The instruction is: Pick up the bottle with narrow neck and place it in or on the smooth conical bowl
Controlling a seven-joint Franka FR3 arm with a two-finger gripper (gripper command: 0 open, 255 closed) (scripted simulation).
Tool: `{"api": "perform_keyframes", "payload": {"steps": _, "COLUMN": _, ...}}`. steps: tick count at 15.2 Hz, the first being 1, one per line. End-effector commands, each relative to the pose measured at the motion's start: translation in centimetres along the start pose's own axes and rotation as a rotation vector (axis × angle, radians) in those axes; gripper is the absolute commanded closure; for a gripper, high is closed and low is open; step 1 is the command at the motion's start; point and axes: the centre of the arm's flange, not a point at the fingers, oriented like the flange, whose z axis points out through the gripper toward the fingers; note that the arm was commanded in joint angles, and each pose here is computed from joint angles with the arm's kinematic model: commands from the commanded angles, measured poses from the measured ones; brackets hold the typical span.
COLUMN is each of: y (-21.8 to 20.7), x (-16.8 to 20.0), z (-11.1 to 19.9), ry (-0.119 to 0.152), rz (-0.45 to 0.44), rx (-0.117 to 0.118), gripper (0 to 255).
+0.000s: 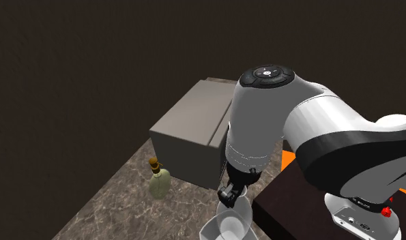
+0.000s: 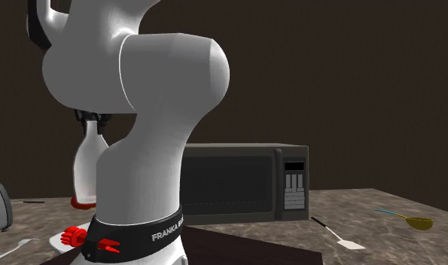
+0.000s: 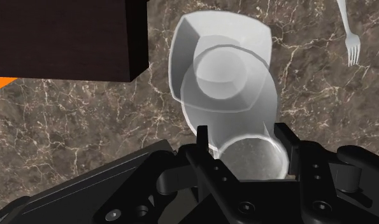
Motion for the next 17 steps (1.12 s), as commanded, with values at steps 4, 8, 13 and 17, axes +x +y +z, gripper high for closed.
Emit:
{"api": "perform_keyframes", "payload": {"steps": 4, "y": -0.1, "x": -0.1, "z": 2.6, "ry": 0.001, "rz": 0.000, "rx": 0.001, "gripper": 255}}
{"api": "perform_keyframes", "payload": {"steps": 8, "y": -0.1, "x": -0.3, "z": 4.7, "ry": 0.001, "rz": 0.000, "rx": 0.001, "gripper": 255}}
{"api": "perform_keyframes", "payload": {"steps": 13, "y": -0.2, "x": -0.4, "z": 7.3, "ry": 0.001, "rz": 0.000, "rx": 0.001, "gripper": 255}}
{"api": "perform_keyframes", "payload": {"steps": 17, "y": -0.2, "x": -0.5, "z": 9.4, "ry": 0.001, "rz": 0.000, "rx": 0.001, "gripper": 255}}
